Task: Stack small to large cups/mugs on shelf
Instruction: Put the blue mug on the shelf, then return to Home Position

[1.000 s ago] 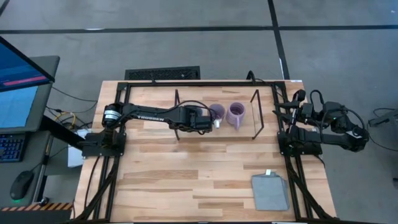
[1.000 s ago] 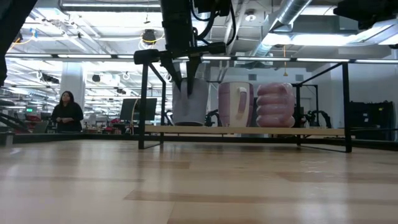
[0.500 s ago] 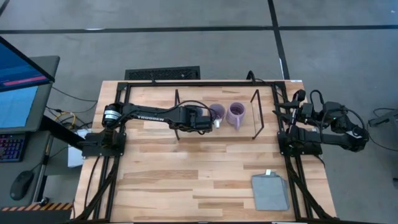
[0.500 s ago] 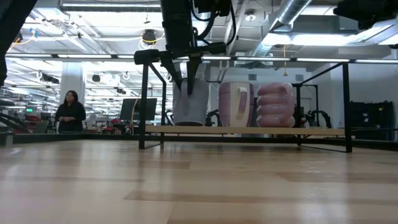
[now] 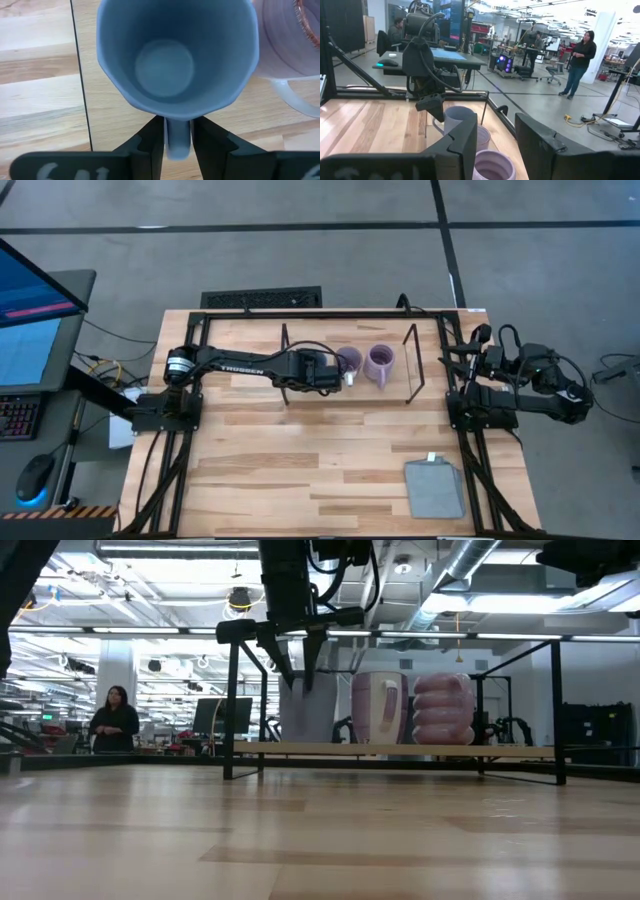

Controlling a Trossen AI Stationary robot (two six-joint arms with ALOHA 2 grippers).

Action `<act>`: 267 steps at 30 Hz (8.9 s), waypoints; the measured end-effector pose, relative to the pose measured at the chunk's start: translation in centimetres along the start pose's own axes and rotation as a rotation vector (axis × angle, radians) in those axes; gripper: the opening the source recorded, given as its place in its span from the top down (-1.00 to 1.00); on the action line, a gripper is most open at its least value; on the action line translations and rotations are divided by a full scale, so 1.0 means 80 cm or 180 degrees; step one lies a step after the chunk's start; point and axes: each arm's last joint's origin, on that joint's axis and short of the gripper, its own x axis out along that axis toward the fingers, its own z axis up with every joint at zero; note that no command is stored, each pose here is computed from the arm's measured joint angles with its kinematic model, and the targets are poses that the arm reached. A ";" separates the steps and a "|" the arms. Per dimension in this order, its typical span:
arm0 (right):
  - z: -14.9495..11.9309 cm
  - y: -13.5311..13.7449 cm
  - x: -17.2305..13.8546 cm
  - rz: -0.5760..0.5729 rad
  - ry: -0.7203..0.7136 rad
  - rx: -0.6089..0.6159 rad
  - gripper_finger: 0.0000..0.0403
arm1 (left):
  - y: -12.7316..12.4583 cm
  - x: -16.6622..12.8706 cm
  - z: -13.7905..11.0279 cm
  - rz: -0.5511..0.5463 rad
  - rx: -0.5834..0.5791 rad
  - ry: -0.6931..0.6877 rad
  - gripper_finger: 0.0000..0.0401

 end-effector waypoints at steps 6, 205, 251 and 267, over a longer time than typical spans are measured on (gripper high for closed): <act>0.000 0.000 0.000 0.0000 0.0001 -0.0001 0.23 | -0.002 0.000 0.000 -0.0059 -0.0020 -0.0011 0.56; 0.000 0.000 0.000 -0.0012 0.0010 -0.0002 0.24 | 0.289 -0.185 -0.013 -0.3030 0.2715 -0.2807 -0.28; 0.000 0.000 0.000 -0.0014 -0.0003 0.0016 0.23 | 0.348 -0.072 -0.033 -0.3410 0.3012 -0.2965 -0.28; -0.011 0.006 0.016 0.0063 -0.0270 0.0261 0.23 | 0.351 -0.027 -0.042 -0.3583 0.2675 -0.3080 -0.28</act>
